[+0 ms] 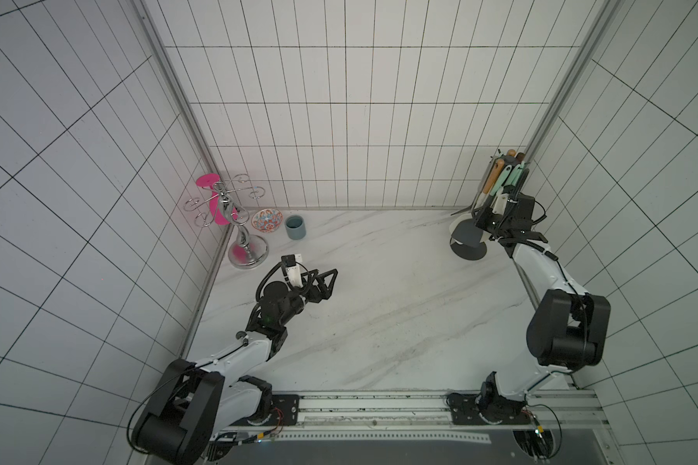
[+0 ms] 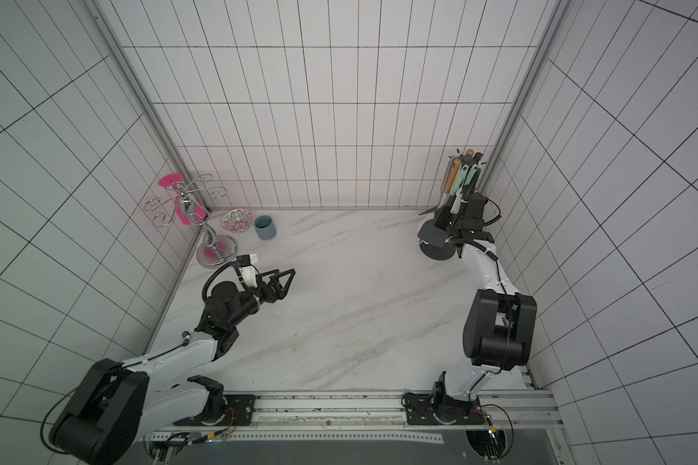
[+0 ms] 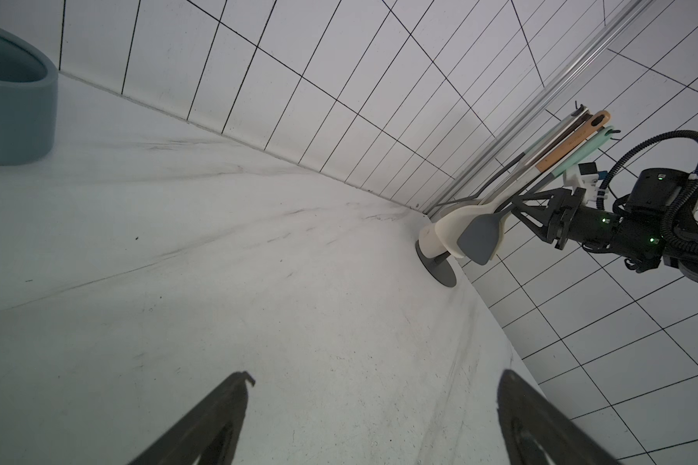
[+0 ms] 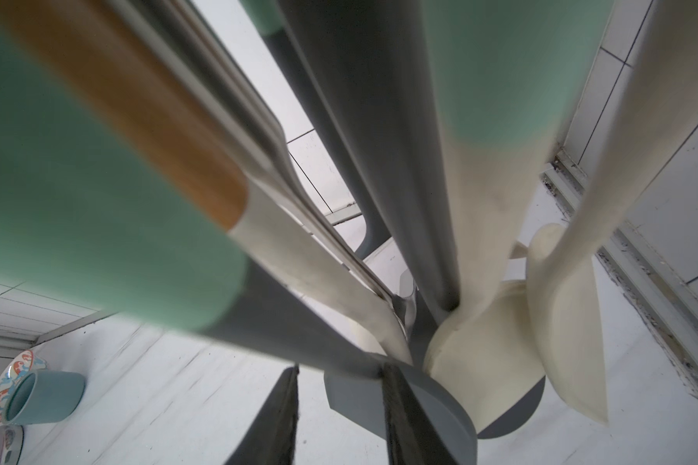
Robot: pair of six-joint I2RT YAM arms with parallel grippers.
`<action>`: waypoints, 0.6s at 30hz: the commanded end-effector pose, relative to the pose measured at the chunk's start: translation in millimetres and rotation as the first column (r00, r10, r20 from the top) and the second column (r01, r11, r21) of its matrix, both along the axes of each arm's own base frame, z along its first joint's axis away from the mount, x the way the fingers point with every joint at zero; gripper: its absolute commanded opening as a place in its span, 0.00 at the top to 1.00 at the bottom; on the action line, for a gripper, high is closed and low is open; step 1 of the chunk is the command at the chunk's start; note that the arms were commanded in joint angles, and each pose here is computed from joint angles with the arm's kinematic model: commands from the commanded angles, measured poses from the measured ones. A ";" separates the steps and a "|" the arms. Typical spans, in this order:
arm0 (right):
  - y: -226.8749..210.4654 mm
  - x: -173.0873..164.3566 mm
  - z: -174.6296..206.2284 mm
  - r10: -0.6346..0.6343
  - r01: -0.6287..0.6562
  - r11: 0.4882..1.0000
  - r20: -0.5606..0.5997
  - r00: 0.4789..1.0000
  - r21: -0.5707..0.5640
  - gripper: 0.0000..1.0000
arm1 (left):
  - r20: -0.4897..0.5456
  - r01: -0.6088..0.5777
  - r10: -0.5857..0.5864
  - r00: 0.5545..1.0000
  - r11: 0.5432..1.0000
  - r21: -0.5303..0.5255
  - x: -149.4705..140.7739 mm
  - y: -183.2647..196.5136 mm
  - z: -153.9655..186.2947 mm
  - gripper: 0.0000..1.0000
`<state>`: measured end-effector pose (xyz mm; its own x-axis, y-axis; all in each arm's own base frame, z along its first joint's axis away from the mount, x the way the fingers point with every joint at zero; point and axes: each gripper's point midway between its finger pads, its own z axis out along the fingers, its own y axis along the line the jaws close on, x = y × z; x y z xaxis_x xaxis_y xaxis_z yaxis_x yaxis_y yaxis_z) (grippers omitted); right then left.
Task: Take the spatula off the kitchen utensil rack
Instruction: Take off the spatula from the rack.
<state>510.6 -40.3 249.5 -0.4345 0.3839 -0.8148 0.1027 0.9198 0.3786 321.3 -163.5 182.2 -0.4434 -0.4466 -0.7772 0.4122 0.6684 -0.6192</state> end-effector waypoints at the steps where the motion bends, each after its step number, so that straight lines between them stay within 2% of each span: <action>1: -6.9 14.2 59.6 -0.004 0.010 0.999 0.130 0.991 -0.042 0.67 | 0.023 0.002 -0.002 1.000 1.000 -0.006 3.1 -1.9 8.6 0.03; 8: -9.8 18.3 62.1 -0.004 0.014 0.997 0.131 0.991 -0.073 0.73 | 0.023 0.004 -0.004 1.000 1.000 -0.009 3.0 -2.3 9.1 0.03; 9: -11.4 19.2 59.8 -0.007 0.018 0.996 0.123 0.992 -0.082 0.72 | 0.022 0.003 -0.003 1.000 1.000 -0.008 3.1 -2.2 8.7 0.03; 10: -12.3 19.9 57.6 -0.009 0.020 0.996 0.116 0.993 -0.089 0.63 | 0.022 0.005 -0.004 1.000 1.000 -0.009 2.9 -2.4 8.6 0.03; 12: -13.4 20.8 54.9 -0.007 0.019 0.994 0.112 0.994 -0.105 0.59 | 0.022 0.004 -0.004 1.000 1.000 -0.010 3.0 -2.3 8.8 0.03; 14: -13.5 21.6 52.8 -0.001 0.014 0.993 0.108 0.994 -0.114 0.64 | 0.021 0.004 -0.004 1.000 1.000 -0.008 2.7 -2.0 8.3 0.03; 16: -12.3 21.9 52.5 0.007 0.006 0.993 0.109 0.994 -0.117 0.74 | 0.022 0.004 -0.004 1.000 1.000 -0.010 2.7 -2.3 9.0 0.02; 18: -10.7 21.4 53.6 0.016 -0.003 0.993 0.113 0.993 -0.118 0.77 | 0.022 0.004 -0.003 1.000 1.000 -0.009 2.5 -2.1 8.6 0.02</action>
<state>520.7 -47.3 262.6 -0.4185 0.3192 -0.8503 0.0952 0.9465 0.3085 321.4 -163.6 181.7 -0.4447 -0.4464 -0.7765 0.4111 0.6685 -0.6198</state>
